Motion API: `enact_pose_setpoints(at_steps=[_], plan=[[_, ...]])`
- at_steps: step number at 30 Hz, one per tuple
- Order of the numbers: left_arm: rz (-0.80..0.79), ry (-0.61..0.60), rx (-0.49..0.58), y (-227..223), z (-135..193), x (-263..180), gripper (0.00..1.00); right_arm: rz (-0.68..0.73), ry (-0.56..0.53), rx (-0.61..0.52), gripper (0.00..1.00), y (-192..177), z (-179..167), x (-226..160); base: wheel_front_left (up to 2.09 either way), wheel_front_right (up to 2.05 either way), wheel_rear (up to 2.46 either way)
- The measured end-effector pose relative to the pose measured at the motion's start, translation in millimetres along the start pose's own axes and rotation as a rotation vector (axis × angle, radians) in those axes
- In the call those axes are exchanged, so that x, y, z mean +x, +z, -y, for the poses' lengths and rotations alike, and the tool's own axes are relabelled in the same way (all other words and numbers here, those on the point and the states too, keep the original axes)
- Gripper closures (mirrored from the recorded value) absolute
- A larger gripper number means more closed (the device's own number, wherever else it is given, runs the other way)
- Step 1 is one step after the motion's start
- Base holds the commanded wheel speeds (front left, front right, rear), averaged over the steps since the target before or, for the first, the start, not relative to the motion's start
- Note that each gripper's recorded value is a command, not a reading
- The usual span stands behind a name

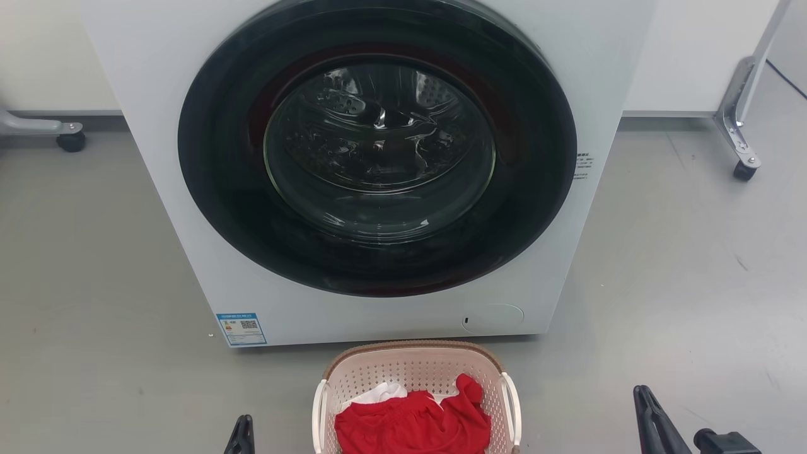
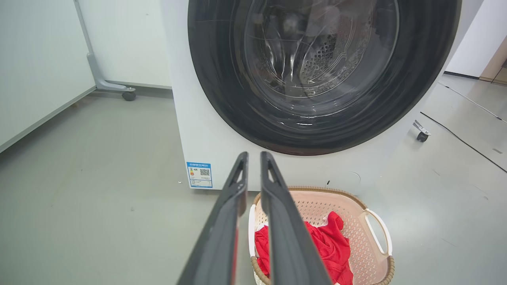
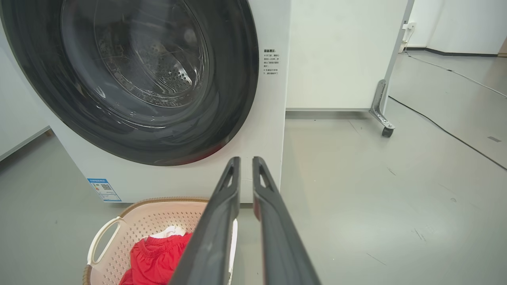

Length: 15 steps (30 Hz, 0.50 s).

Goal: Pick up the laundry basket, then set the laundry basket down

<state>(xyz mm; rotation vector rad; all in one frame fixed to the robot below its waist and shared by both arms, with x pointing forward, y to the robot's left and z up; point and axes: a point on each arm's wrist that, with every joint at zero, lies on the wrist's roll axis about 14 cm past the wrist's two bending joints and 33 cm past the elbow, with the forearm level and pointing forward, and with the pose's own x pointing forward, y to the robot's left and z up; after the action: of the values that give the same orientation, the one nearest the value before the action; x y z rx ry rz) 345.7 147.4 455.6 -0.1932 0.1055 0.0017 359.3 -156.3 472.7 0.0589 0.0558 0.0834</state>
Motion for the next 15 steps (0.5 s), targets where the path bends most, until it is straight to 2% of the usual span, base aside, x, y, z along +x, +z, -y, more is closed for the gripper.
enact_pose_setpoints(at_steps=[5, 15], plan=[[-0.021, 0.017, -0.045, -3, -5, 0, 1.00, -0.013, -0.025, 0.042, 1.00, -1, 7, 0, 0.00, 0.00, 0.00], [-0.065, 0.048, -0.183, -9, -13, 1, 1.00, -0.052, -0.064, 0.198, 1.00, -6, 15, 2, 0.00, 0.00, 0.00]])
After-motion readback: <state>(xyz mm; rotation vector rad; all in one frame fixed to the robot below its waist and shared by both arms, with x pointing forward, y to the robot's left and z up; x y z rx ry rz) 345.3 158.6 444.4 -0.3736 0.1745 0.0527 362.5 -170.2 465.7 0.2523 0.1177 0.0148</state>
